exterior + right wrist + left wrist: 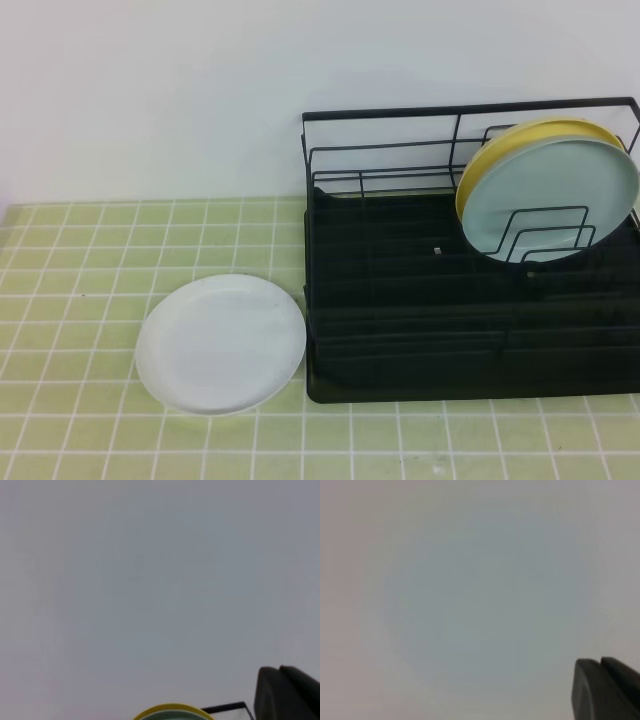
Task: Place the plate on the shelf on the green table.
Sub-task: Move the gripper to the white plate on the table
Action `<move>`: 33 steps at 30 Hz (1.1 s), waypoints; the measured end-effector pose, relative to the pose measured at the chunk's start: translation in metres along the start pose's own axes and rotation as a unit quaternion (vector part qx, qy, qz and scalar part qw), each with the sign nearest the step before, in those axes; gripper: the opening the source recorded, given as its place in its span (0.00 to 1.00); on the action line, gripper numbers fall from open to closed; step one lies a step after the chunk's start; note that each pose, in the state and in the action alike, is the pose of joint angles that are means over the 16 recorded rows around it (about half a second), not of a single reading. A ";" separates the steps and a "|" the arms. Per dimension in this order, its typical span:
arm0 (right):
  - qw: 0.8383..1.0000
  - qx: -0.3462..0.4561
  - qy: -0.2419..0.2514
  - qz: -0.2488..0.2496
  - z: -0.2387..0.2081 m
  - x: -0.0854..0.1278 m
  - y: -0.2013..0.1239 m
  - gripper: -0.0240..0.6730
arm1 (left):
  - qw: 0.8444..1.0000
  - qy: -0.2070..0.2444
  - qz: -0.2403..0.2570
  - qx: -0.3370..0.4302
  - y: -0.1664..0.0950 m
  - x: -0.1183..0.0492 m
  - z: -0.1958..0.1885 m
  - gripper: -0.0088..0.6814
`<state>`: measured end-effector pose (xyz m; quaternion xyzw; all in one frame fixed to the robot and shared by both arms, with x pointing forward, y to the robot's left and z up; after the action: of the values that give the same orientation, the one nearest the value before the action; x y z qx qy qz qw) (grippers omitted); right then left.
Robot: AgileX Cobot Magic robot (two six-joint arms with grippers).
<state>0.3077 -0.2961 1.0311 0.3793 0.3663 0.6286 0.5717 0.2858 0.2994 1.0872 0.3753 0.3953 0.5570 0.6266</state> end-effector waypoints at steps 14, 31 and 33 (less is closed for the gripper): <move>0.993 0.101 -0.003 -0.065 0.010 0.001 0.019 0.03 | 0.987 0.037 0.004 0.156 -0.016 0.007 -0.007 0.01; 0.907 0.370 0.014 -0.200 0.055 -0.007 0.037 0.03 | 0.960 0.055 -0.046 0.271 -0.035 0.007 0.016 0.01; 0.898 0.392 0.018 -0.200 0.059 -0.007 0.030 0.03 | 0.949 0.062 -0.059 0.305 -0.038 0.007 0.024 0.01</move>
<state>0.3478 -0.3041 1.0839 0.4802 0.6616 0.3128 0.4836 0.3234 0.3020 1.0620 0.4891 0.6059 0.3943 0.4880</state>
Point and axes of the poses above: a point on each arm's last joint axis where the gripper is mounted, z pointing out along that axis toward the gripper, x along the wrist's bending axis when the last joint is at zero, y = z × x, the point moved 2 cm from there along z, pointing out along that axis toward the gripper, and after that the axes turned 8 degrees about -z, right-handed, at the moved point
